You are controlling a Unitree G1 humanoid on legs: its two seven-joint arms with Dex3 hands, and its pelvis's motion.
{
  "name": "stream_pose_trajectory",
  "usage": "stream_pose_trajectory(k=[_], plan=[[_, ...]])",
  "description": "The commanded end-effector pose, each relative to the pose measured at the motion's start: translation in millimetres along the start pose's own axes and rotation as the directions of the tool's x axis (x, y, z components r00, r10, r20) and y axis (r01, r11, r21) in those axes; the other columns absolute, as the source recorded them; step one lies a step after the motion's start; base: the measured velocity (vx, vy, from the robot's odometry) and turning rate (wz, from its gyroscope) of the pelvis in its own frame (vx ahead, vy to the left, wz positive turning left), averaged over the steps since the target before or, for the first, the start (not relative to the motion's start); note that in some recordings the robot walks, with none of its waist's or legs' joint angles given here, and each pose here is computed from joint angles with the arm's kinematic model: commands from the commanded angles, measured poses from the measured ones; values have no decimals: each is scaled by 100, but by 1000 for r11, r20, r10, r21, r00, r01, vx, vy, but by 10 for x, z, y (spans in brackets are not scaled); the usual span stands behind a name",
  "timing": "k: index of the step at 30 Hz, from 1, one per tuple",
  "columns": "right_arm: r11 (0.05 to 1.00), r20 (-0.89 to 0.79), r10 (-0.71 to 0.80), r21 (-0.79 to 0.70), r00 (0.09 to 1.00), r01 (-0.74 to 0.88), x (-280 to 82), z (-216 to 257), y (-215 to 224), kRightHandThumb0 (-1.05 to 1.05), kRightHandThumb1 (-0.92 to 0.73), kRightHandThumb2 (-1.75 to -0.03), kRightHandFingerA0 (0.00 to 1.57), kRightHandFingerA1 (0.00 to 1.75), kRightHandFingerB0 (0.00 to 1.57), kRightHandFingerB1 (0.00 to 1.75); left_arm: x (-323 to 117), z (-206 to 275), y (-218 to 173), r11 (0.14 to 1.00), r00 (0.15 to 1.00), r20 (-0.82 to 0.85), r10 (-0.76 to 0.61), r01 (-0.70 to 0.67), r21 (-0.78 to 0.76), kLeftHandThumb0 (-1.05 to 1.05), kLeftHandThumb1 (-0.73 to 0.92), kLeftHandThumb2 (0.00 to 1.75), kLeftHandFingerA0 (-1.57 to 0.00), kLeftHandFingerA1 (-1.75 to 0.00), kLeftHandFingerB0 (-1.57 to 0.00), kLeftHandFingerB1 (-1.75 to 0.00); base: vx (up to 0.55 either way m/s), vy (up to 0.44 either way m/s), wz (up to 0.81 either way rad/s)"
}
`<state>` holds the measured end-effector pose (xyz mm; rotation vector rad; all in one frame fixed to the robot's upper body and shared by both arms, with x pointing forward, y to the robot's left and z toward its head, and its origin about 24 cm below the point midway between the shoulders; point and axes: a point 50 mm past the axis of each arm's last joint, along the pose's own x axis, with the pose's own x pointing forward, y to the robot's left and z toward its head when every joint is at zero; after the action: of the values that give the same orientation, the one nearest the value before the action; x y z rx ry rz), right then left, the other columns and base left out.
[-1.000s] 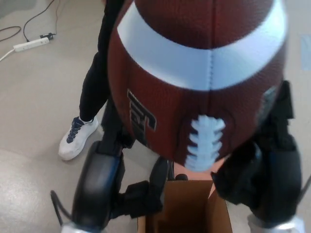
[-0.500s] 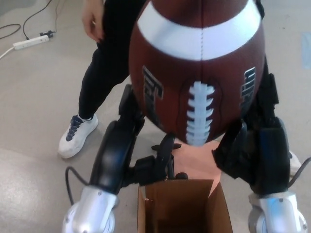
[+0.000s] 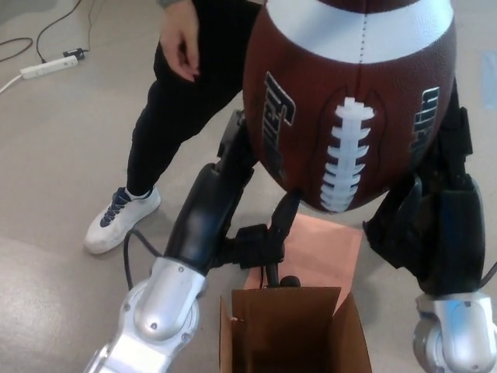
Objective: Use both hands to pick up a football from a person and place it into a container beneath
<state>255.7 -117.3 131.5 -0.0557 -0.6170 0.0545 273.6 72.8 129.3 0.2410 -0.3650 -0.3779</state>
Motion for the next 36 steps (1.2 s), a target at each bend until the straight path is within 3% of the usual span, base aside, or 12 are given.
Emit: stream_pose_trajectory(k=[1,2,3,6,7,8,9,12,13,16,28,36], plan=[[971,-139,220,-61,966,-230,114,-197,-54,-83,-77,-98,0,8,0,15,204,-23,33,993,993,-6,-119,119,-18,-82,83,113,-6,-20,-8,-24,0,0,0],[966,-215,228,-71,950,-248,146,-274,-127,-86,-92,-78,0,16,4,19,227,-103,104,991,991,-61,-120,117,-58,-86,84,113,-8,-18,-9,-19,0,0,0],[962,-277,219,-97,935,-254,174,-359,-216,-81,-82,-117,1,25,3,20,236,-201,195,993,988,-116,-97,89,-72,-87,84,114,-5,-21,-9,-16,0,0,0],[955,-352,183,-158,918,-252,223,-500,-403,-81,-83,-117,0,26,1,19,217,-391,411,997,975,-218,-36,21,-72,-89,85,114,-7,-17,-7,-15,0,0,0],[954,-385,156,-181,910,-240,242,-566,-516,-79,-81,-116,0,25,0,19,196,-473,565,998,965,-263,-15,-3,-67,-87,86,117,0,-16,0,-11,0,0,0],[956,-418,122,-195,900,-220,263,-622,-649,-79,-92,-74,1,24,0,17,180,-555,737,996,955,-296,14,-40,-83,-85,85,117,0,-14,0,-10,0,0,0],[955,-439,89,-218,894,-202,267,-666,-801,-80,-81,-116,0,19,1,18,147,-653,944,992,939,-339,61,-93,-80,-75,79,95,0,-6,0,-6,0,0,0],[952,-455,35,-256,890,-168,263,-704,-1070,-85,-84,-115,1,13,1,15,52,-815,1341,974,899,-405,168,-214,-71,-65,92,81,0,-5,0,-7,0,0,0],[949,-458,10,-275,889,-153,250,-715,-1167,-79,-80,-115,0,20,0,19,-12,-875,1492,953,880,-426,210,-281,-111,-78,82,111,0,-17,0,-14,0,0,0],[941,-495,-68,-319,866,-109,139,-740,-1449,-73,-80,-113,0,23,0,21,-313,-974,1957,881,785,-514,345,-460,-112,-83,82,112,0,-18,0,-13,0,0,0],[933,-527,-71,-336,847,-131,-20,-806,-1545,-82,-83,-113,0,17,0,15,-871,-1111,2328,862,737,-533,415,-506,-27,-75,75,111,0,-27,0,-21,0,0,0],[936,-507,-55,-326,860,-132,10,-794,-1495,-83,-84,-113,0,15,0,12,-975,-1171,2322,875,745,-538,394,-483,-27,-91,82,111,-7,-18,-6,-10,0,0,0]])
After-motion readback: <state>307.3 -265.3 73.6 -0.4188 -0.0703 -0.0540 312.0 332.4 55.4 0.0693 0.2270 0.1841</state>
